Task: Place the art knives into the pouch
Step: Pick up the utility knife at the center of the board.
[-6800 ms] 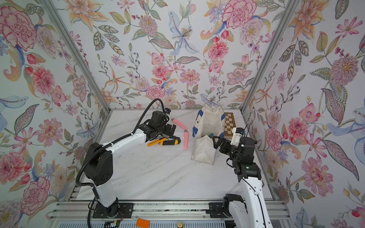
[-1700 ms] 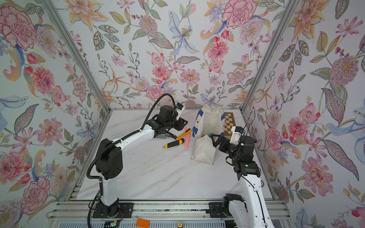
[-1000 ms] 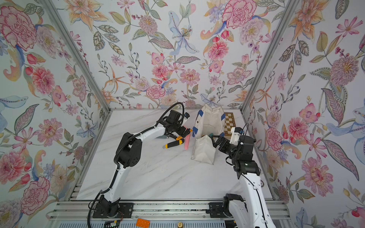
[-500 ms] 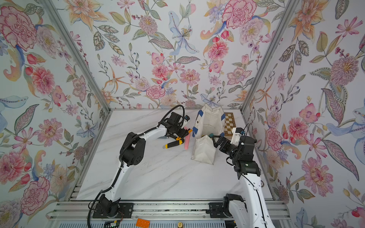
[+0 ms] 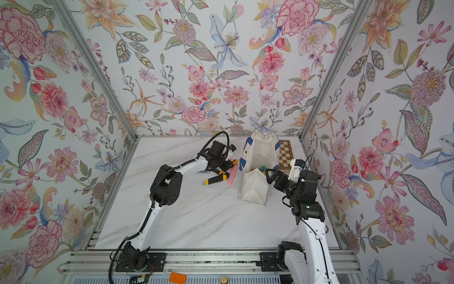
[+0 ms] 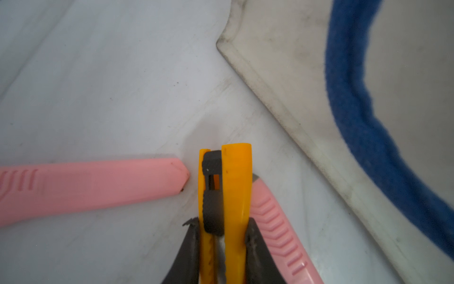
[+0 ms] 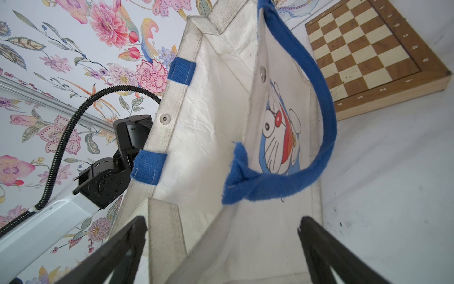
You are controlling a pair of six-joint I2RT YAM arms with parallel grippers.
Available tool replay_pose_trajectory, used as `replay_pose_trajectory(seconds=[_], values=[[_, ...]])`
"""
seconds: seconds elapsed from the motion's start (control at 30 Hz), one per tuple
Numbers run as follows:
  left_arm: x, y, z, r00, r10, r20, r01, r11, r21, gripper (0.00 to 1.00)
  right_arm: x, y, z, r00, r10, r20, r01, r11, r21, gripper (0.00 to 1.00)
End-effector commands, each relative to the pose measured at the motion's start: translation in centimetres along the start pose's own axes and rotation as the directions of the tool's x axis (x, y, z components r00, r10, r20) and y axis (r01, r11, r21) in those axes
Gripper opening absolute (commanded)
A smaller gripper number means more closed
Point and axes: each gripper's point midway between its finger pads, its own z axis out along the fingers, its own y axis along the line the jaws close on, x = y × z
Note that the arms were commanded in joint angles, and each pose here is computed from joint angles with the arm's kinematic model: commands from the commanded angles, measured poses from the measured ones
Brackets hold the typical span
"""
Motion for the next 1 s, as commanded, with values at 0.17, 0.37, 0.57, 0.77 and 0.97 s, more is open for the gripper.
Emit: replay_pose_trajectory(seconds=[0.17, 0.37, 0.57, 0.77, 0.97], values=[[1.0, -0.1, -0.7, 0.998, -0.054, 0.012, 0.053, 0.999, 0.009, 0.10, 0.5, -0.9, 0.0, 1.000, 0.004, -0.009, -0.003, 1.000, 0.023, 0.99], [0.8, 0.7, -1.1, 0.997, -0.071, 0.016, 0.071, 0.997, -0.024, 0.05, 0.6, -1.0, 0.2, 1.000, 0.010, -0.014, -0.009, 1.000, 0.025, 0.99], [-2.3, 0.2, -3.9, 0.991, -0.096, 0.096, 0.098, 0.995, -0.023, 0.00, 0.7, -1.1, 0.3, 1.000, 0.013, -0.019, -0.012, 1.000, 0.027, 0.99], [-6.6, -1.0, -9.4, 0.968, -0.118, 0.221, 0.124, 0.992, -0.013, 0.00, 0.6, -0.6, 0.3, 1.000, 0.011, -0.027, -0.011, 1.000, 0.007, 0.99], [-11.2, -3.4, -16.2, 0.932, -0.093, 0.350, 0.101, 0.995, -0.005, 0.00, 0.3, -0.1, 0.1, 1.000, -0.001, -0.022, 0.001, 1.000, -0.011, 0.99]])
